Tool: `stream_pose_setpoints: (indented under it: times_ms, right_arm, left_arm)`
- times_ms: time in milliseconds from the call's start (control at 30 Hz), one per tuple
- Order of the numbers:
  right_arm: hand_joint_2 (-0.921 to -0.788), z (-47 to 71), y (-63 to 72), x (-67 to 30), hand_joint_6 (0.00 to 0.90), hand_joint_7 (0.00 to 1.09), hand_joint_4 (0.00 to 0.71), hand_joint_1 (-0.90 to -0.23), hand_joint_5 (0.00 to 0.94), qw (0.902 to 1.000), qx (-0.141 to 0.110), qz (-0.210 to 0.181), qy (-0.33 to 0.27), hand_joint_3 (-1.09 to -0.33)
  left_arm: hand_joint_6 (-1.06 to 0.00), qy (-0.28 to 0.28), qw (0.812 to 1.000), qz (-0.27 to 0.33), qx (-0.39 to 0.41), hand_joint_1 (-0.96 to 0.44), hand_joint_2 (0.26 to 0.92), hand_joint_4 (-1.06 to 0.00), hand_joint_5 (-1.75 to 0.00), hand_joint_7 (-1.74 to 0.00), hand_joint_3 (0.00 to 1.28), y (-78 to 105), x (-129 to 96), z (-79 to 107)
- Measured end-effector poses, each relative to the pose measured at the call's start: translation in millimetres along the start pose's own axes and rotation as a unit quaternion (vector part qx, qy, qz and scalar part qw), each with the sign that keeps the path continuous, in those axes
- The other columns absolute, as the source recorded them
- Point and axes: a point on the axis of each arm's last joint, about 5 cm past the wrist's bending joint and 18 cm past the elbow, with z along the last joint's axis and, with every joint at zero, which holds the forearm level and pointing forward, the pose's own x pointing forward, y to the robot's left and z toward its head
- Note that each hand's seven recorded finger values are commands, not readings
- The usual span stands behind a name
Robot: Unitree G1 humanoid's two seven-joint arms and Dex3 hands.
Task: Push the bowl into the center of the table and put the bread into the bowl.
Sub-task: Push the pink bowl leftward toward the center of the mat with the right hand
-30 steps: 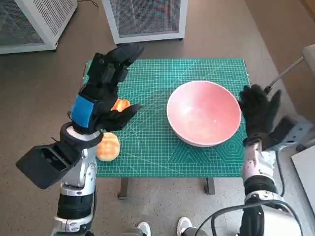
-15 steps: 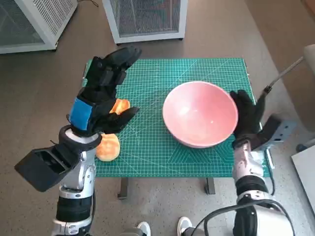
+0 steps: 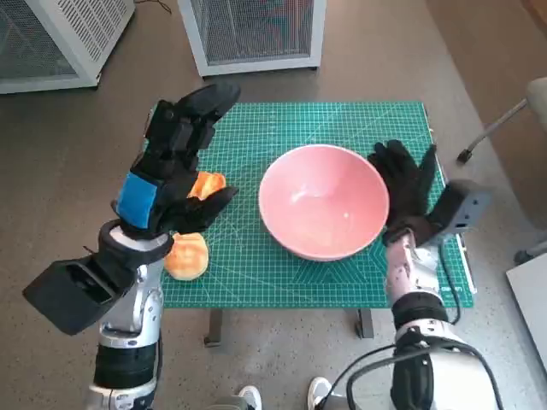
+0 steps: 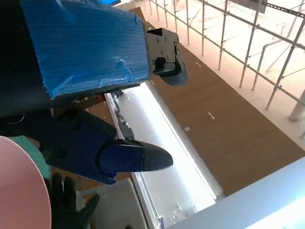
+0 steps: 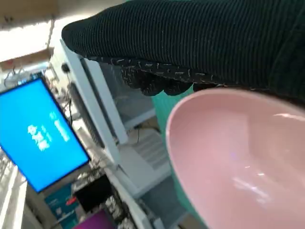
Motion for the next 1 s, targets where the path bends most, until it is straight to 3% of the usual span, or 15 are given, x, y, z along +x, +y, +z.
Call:
stream_pose_setpoints:
  times_ms: [433,767,1000]
  right_arm:
    - [-0.921,-3.4,20.4,3.8,0.124,0.35,0.195,-0.405,0.005,0.9995,0.016,0.016,0.020,-0.616]
    - [-0.921,-4.1,20.3,3.8,0.136,0.35,0.199,-0.400,0.005,0.9993,0.009,0.018,0.030,-0.605]
    - [-0.921,4.9,17.6,6.4,0.124,0.34,0.194,-0.382,0.002,0.9997,-0.005,0.024,0.006,-0.613]
  left_arm:
    - [0.00,0.004,1.000,0.009,0.007,-0.47,0.921,-0.14,-0.27,-0.67,0.32,1.8,-6.0,3.2]
    - [0.00,0.010,1.000,0.015,0.008,-0.47,0.921,-0.20,-0.16,-0.63,0.31,3.1,-11.4,2.9]
    - [-0.01,0.011,1.000,0.018,0.009,-0.47,0.921,-0.21,-0.14,-0.62,0.31,3.9,-12.5,2.8]
